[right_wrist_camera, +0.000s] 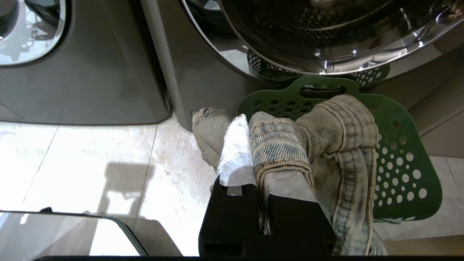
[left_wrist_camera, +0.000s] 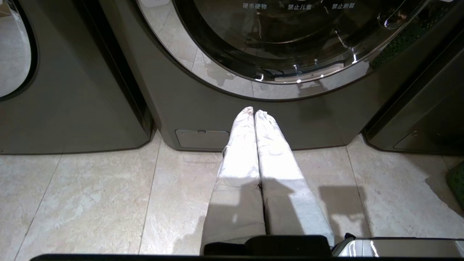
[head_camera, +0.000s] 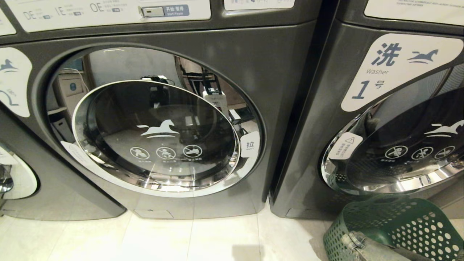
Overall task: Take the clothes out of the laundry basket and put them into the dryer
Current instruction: Take the clothes out of the basket, then put the clothes in the dryer
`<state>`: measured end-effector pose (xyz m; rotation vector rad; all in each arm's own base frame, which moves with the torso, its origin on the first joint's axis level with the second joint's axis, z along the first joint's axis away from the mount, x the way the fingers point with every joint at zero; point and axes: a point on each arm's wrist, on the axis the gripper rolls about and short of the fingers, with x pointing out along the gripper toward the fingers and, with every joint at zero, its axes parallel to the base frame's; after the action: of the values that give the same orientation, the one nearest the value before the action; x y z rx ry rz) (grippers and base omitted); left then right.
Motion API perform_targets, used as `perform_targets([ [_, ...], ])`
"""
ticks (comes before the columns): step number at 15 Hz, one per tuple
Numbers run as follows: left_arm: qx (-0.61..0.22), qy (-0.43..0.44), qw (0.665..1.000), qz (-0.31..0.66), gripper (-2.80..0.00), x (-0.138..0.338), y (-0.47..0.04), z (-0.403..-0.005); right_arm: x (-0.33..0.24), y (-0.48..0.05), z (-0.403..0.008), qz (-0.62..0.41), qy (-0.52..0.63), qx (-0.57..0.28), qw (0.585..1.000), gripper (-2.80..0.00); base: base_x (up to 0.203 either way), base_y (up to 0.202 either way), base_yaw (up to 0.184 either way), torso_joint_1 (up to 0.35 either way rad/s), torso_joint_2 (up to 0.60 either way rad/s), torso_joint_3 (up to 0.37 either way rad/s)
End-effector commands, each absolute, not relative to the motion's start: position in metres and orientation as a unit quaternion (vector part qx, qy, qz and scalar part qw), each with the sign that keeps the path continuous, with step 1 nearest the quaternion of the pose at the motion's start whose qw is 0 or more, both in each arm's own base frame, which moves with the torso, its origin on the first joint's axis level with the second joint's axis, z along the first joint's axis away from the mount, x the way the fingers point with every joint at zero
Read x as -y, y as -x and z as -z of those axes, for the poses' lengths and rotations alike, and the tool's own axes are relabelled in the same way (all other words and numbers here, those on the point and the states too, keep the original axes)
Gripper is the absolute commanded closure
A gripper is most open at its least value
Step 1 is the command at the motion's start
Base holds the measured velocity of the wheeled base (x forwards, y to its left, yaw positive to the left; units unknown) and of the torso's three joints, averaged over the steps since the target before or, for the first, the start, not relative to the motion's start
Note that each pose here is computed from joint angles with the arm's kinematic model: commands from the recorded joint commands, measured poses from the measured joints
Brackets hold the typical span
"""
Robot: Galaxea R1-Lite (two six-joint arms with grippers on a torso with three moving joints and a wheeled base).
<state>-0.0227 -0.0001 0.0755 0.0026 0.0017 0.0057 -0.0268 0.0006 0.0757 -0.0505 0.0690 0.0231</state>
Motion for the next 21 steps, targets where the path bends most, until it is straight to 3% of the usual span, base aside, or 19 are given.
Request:
perform_targets([
  [1, -0.001, -0.002, 1.0, -0.003, 0.0, 0.0001, 0.0227, -0.0755, -0.0007, 0.0267, -0.0761, -0.012, 0.026, -0.036, 0.999, 0.0, 0.0, 0.0, 0.0, -0.003, 0.0, 0.208],
  [9, -0.001, -0.002, 1.0, -0.003, 0.0, 0.0001, 0.0227, -0.0755, -0.0006, 0.0266, -0.0758, -0.01, 0.029, -0.036, 0.999, 0.0, 0.0, 0.0, 0.0, 0.006, -0.01, 0.156],
  [21, -0.001, -0.002, 1.0, -0.003, 0.0, 0.0001, 0.0227, -0.0755, -0.0003, 0.0259, -0.0762, -0.003, 0.023, -0.028, 0.999, 0.0, 0.0, 0.0, 0.0, 0.107, -0.41, -0.304],
])
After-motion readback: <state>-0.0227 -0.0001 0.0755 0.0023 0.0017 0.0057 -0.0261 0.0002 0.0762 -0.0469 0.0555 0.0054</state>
